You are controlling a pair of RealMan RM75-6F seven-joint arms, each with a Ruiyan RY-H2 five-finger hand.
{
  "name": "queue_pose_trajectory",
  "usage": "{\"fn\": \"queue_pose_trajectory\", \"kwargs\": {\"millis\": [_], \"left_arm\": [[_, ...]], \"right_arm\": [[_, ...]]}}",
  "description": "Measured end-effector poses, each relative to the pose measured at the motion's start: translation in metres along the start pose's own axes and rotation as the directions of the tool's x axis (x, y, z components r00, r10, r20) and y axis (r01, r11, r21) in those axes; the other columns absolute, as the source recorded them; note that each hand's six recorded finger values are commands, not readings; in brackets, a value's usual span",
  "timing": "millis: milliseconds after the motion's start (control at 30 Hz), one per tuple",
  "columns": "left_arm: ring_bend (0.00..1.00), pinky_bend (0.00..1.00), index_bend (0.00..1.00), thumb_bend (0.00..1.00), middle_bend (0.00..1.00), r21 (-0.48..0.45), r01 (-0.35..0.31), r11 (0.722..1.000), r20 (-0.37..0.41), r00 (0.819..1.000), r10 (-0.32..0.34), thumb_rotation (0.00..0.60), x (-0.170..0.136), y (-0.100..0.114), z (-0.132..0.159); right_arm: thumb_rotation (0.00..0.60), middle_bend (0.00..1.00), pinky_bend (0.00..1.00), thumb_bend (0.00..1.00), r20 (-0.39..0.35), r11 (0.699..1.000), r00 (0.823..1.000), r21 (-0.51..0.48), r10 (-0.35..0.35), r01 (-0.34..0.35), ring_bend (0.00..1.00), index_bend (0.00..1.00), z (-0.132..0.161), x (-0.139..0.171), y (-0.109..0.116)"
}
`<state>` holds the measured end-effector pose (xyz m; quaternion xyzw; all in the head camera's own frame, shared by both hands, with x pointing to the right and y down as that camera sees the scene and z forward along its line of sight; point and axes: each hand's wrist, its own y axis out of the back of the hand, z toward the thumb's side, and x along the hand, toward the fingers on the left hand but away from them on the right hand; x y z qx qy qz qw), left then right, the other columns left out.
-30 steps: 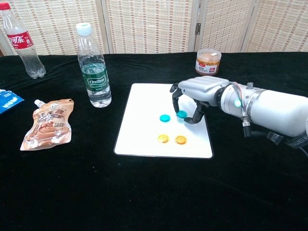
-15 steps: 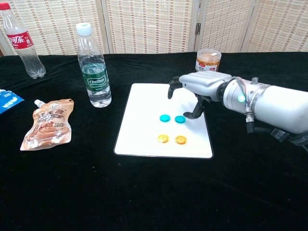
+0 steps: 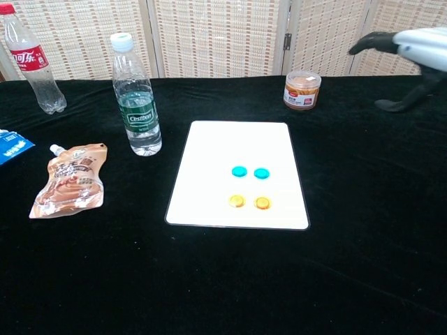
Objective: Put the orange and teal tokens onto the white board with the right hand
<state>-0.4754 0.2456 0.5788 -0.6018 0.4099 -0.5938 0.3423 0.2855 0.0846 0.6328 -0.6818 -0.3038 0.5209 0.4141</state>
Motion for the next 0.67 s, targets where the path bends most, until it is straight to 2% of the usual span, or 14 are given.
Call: {"fn": "queue_pose_trajectory", "kwargs": {"millis": [100,300,500,667], "left_arm": [[0.01,0.00,0.13,0.17,0.03,0.002,-0.005,1.000,0.007,1.000,0.005,0.600,0.000,0.002,0.003],[0.01,0.00,0.13,0.17,0.03,-0.005,-0.020,1.000,0.016,1.000,0.020,0.600,0.000,0.006,0.011],[0.01,0.00,0.13,0.17,0.03,-0.001,-0.015,1.000,0.021,1.000,0.015,0.600,-0.003,0.007,0.017],[0.01,0.00,0.13,0.17,0.03,0.000,-0.022,1.000,0.034,0.999,0.022,0.600,-0.006,0.010,0.024]], "right_arm": [[0.600,0.00,0.00,0.43,0.048,1.000,0.999,-0.005,-0.004,0.004,0.00,0.01,-0.030,0.031,0.006],[0.600,0.00,0.00,0.43,0.114,0.998,0.993,-0.053,-0.015,0.021,0.00,0.00,-0.067,0.089,0.011],[0.600,0.00,0.00,0.43,0.173,0.993,0.984,-0.103,-0.046,0.065,0.00,0.00,-0.087,0.143,0.010],[0.600,0.00,0.00,0.43,0.187,0.989,0.980,-0.116,-0.066,0.089,0.00,0.00,-0.092,0.174,0.006]]}}
